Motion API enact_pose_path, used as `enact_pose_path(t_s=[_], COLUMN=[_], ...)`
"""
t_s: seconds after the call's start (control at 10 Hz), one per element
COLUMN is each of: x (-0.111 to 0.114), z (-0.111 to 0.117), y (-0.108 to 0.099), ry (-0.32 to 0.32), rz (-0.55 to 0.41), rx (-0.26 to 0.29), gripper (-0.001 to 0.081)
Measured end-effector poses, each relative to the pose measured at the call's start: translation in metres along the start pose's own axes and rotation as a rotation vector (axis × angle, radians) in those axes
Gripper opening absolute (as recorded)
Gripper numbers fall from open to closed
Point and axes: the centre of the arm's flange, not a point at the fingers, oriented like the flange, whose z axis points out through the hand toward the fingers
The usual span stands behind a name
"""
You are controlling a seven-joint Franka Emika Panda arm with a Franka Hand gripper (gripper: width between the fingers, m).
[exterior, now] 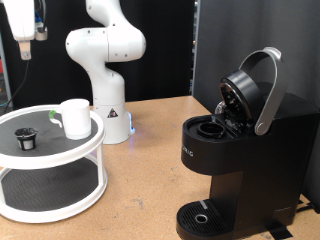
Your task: Make a cup of coffee with the keurig machine
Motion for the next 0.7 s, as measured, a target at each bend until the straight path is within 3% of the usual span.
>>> enact_pose_path(t_s=[0.3,0.7], x=[0.002,0.0], z=[0.012,0.052], y=[-0.001,0.004], ry=[0.011,0.011], rz=[-0.032,-0.031], rx=[0.004,-0.02], gripper=[0.0803,0.0803])
